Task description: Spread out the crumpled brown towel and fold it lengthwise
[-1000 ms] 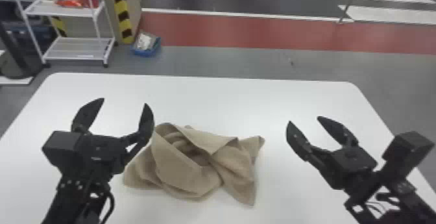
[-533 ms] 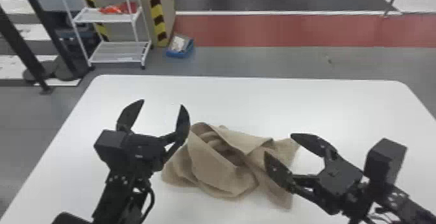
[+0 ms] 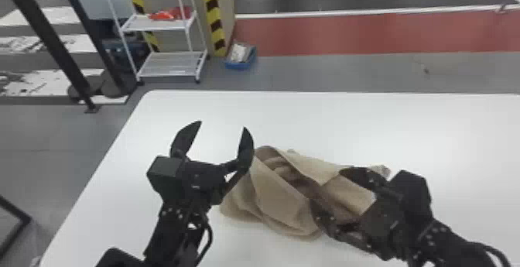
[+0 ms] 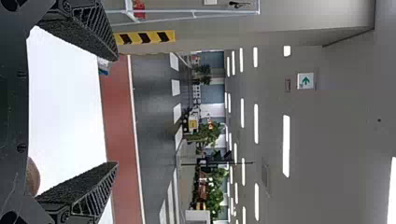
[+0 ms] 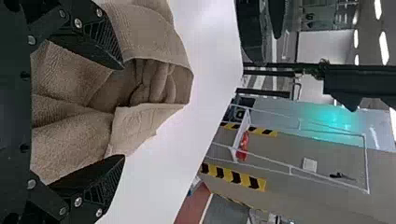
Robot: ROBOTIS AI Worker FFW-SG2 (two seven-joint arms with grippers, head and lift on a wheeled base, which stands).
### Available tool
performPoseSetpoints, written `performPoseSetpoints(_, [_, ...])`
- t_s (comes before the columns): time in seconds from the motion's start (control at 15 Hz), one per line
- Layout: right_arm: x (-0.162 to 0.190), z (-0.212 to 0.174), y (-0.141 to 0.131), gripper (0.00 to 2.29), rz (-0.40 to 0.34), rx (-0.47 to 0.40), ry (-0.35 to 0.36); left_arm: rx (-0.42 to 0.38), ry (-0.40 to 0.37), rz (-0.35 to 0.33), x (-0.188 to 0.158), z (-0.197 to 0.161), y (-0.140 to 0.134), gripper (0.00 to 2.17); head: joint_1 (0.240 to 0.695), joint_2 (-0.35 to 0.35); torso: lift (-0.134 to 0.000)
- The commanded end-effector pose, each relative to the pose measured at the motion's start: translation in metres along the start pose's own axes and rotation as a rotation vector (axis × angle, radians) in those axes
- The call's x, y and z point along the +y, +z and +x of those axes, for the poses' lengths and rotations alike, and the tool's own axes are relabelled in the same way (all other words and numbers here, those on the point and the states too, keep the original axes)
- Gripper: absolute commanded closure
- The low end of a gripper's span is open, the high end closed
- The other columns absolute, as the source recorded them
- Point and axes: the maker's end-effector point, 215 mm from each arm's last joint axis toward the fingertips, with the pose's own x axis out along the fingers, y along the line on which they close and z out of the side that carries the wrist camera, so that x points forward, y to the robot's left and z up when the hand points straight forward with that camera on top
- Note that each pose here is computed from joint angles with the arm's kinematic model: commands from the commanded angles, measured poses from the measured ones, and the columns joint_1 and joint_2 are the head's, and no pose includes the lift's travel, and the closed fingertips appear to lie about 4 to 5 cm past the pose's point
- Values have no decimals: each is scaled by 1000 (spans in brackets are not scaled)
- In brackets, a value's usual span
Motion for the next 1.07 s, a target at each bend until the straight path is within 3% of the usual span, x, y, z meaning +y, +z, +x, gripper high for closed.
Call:
performPoseSetpoints(0.0, [11, 22, -9, 252, -26, 36, 31, -11, -3, -3, 1, -2, 2, 97, 695, 145, -124])
performPoseSetpoints(0.07, [15, 28, -15, 252, -35, 53, 36, -11, 2, -6, 5, -4, 1, 97, 695, 154, -124])
performPoseSetpoints(0.33, [0, 40, -18, 265, -83, 105, -59, -39, 1, -18, 11, -10, 7, 97, 695, 180, -124])
performPoseSetpoints(0.4, [-3, 40, -22, 370, -79, 128, -75, -41, 5, -17, 13, -10, 8, 97, 695, 181, -124])
performPoseSetpoints(0.47, [-5, 39, -28, 664, -65, 152, -79, -44, 7, -19, 15, -10, 9, 97, 695, 179, -124])
performPoseSetpoints(0.6, [-13, 36, -37, 1676, -46, 183, -110, -47, 8, -19, 16, -10, 10, 97, 695, 178, -124])
performPoseSetpoints(0.73, [-23, 32, -22, 1899, -49, 150, -129, -46, 10, -18, 17, -10, 9, 97, 695, 172, -124])
performPoseSetpoints(1.0, [-35, 11, 16, 1929, -49, 66, -166, -43, 11, -17, 18, -10, 8, 97, 695, 159, -124])
